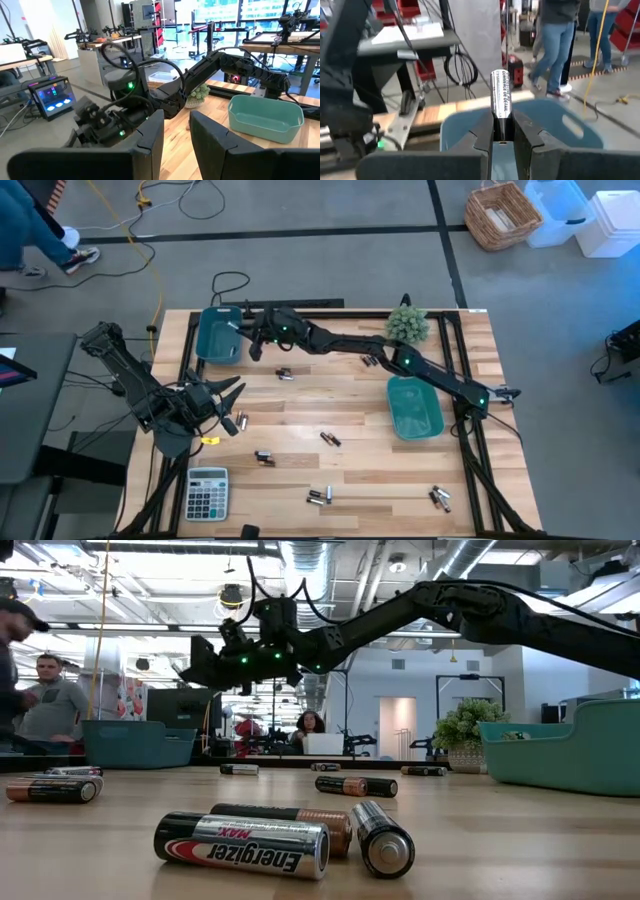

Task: Sort batteries
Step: Put the black-silver battery into the blue bin

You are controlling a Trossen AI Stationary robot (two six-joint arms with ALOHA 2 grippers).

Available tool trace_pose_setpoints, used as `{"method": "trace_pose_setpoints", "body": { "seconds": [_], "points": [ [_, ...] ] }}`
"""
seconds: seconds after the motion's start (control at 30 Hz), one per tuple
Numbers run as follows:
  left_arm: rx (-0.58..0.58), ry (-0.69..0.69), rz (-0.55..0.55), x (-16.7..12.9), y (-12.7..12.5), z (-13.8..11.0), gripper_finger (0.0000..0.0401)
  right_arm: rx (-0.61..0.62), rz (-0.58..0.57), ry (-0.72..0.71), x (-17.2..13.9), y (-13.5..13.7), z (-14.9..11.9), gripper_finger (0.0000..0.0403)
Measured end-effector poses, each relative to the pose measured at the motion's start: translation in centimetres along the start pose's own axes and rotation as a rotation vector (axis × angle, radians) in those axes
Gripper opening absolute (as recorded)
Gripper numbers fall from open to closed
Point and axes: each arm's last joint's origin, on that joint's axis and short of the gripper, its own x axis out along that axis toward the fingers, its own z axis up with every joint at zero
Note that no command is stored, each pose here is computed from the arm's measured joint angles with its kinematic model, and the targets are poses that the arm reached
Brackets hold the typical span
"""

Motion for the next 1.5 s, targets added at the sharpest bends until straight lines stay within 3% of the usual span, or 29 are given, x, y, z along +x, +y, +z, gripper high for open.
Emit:
{"method": "trace_pose_setpoints", "body": {
  "seconds": [0.2, 0.43, 1.07, 1.5],
  "points": [
    [0.000, 0.000, 0.011, 0.2, 0.0, 0.0, 0.0089, 0.014, 0.010, 0.066, 0.3, 0.8, -1.4, 0.0056],
    [-0.004, 0.002, 0.020, 0.4, 0.1, 0.0, 0.0089, 0.082, 0.017, 0.109, 1.0, 1.4, -5.7, 0.0056],
    [0.003, 0.003, 0.019, 0.4, 0.1, 0.0, 0.0089, 0.105, 0.019, -0.122, 0.7, -1.2, -3.3, 0.0056],
    [0.004, 0.003, 0.020, 0.4, 0.1, 0.0, 0.0089, 0.104, 0.028, -0.065, 0.7, -1.6, -3.8, 0.0056]
  ]
}}
